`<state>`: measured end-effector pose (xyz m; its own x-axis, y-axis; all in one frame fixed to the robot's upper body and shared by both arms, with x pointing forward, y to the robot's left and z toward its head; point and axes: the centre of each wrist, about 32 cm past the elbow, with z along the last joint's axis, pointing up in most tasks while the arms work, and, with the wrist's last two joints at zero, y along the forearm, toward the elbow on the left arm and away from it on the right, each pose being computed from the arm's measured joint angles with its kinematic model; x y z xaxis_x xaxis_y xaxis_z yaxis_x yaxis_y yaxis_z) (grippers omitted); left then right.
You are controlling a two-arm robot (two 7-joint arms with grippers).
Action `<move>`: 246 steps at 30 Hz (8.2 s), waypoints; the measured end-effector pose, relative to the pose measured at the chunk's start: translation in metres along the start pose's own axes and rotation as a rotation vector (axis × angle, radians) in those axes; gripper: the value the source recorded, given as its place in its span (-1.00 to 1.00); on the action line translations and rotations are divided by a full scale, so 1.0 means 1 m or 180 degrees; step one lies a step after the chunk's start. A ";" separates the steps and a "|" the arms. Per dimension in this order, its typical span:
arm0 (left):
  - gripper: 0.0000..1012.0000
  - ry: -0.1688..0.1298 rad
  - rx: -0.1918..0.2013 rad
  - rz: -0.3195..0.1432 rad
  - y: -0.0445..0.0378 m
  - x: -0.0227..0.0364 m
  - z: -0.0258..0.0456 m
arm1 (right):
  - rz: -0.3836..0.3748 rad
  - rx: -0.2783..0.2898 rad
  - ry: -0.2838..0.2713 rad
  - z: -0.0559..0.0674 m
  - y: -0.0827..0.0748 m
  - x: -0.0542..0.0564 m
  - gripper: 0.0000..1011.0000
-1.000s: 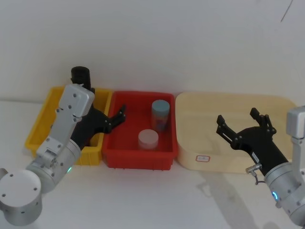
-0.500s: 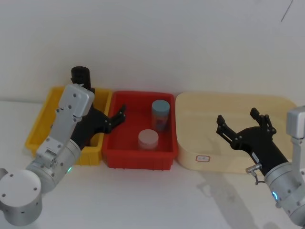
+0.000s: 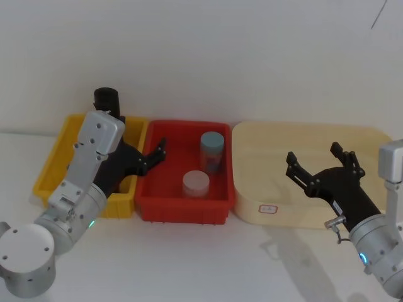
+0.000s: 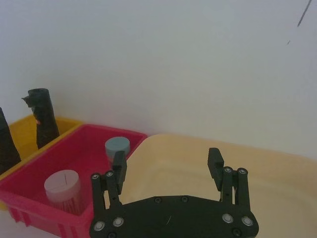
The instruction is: Pick up the garbage bag with the one hand and transfer it to the other hand.
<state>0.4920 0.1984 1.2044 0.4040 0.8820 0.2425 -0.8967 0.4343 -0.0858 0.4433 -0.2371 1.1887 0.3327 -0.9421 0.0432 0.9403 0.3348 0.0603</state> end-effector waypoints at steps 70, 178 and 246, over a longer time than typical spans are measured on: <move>0.98 0.0261 0.0403 -0.0522 -0.0301 0.0697 0.0541 | 0.0000 0.0000 0.0000 0.000 0.000 0.000 0.98; 0.98 0.0720 0.1024 -0.0122 -0.0230 0.0817 -0.0434 | 0.0000 0.0000 0.0000 0.000 0.000 0.000 0.98; -0.21 0.0668 0.1042 -0.0095 -0.0230 0.0793 -0.0476 | 0.1285 -0.0894 0.0170 0.015 0.123 -0.042 0.98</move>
<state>0.5533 0.2671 1.1796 0.4287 0.9028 0.0343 -0.8805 0.4090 0.2396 0.5438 -0.1556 1.2093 0.6707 -0.7404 -0.0440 0.7160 0.6618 -0.2222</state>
